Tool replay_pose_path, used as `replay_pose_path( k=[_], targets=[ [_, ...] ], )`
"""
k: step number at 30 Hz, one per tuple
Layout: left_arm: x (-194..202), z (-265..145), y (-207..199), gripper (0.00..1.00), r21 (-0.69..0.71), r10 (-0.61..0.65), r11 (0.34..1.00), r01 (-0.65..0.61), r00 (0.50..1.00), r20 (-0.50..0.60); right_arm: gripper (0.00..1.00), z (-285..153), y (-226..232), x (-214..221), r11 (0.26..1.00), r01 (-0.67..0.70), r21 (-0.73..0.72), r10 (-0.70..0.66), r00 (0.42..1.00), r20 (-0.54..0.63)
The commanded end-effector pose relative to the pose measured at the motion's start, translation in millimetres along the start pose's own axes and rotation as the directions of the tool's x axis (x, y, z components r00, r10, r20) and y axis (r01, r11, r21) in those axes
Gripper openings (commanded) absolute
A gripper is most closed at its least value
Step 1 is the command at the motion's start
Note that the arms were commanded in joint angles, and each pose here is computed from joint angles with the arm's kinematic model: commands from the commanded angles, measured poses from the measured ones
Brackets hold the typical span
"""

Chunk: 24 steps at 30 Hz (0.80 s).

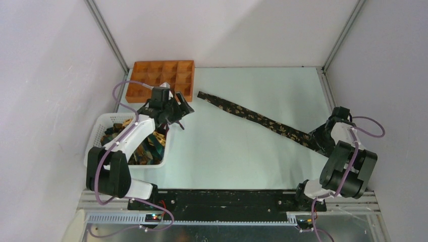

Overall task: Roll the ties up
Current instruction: Flatten out the tie at the center of the board.

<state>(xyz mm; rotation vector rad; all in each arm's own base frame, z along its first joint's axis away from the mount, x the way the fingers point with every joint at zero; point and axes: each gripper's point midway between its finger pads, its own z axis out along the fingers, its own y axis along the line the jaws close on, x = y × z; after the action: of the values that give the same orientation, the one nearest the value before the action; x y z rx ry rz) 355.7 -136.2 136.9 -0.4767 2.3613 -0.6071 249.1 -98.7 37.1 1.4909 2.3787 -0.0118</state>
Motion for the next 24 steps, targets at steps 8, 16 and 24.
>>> replay_pose_path(
  k=[8,16,24],
  targets=[
    [-7.1,0.4,-6.1,0.78,0.044,-0.018,0.999,0.018,1.0,0.014,0.57,14.2,23.8,-14.0,0.996,0.014,-0.087,-0.013,1.0,0.011],
    [-7.8,0.9,-5.7,0.77,0.052,-0.029,0.998,0.028,1.0,0.013,0.4,21.1,30.2,-12.5,0.994,0.019,-0.108,-0.019,1.0,-0.002],
    [-7.7,1.5,-5.1,0.77,0.057,-0.035,0.998,0.034,0.999,0.013,0.07,18.4,38.6,-16.6,0.989,0.029,-0.145,-0.027,0.999,0.018]
  ],
)
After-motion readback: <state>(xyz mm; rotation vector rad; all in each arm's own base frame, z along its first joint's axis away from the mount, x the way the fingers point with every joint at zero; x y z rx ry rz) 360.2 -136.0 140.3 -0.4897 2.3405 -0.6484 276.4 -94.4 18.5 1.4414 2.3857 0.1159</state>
